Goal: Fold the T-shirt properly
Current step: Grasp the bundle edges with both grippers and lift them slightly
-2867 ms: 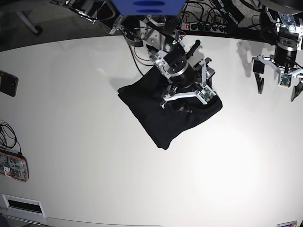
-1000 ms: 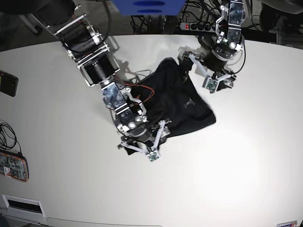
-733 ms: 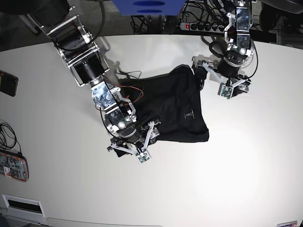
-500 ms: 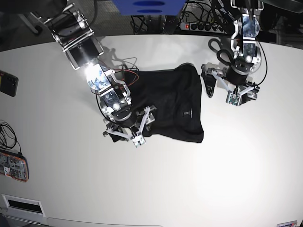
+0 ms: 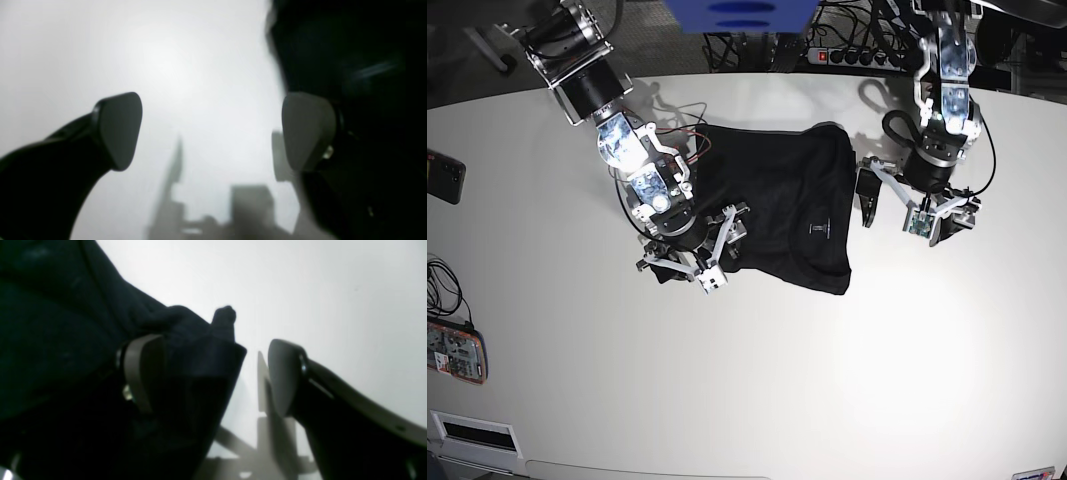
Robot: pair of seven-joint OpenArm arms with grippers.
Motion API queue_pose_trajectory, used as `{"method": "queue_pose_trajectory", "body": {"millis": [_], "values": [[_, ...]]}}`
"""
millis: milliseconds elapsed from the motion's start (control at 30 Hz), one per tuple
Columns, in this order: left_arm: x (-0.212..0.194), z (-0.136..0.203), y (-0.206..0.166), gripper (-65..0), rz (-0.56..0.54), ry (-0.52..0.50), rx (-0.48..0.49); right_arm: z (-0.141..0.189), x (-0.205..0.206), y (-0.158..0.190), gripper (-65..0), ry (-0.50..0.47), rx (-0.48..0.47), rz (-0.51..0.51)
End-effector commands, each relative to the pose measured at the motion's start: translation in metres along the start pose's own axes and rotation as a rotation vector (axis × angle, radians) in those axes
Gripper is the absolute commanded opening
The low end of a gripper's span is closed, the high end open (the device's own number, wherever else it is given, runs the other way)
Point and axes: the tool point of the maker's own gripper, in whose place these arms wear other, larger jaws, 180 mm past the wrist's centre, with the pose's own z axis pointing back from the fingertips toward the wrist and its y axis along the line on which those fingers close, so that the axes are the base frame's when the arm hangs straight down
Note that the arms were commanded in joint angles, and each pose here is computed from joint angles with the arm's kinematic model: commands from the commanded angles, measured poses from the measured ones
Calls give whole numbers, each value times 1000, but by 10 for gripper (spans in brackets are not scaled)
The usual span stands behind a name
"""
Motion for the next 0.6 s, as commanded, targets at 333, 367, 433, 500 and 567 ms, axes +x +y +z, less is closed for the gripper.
{"method": "queue_pose_trajectory", "body": {"millis": [333, 367, 433, 500, 567], "values": [[-36, 37, -67, -6, 48, 121, -142, 2, 4, -6, -193, 5, -14, 9], [-42, 36, -81, -6, 52, 138, -177, 2, 4, -6, -193, 5, -14, 9], [-63, 32, -99, -6, 64, 193, -223, 2, 3, -6, -193, 7, -14, 9], [-78, 21, -108, -6, 71, 232, -247, 2, 3, -6, -193, 8, -14, 9], [-92, 14, -109, -6, 77, 271, -251, 2, 3, -6, -193, 8, -14, 9]]}}
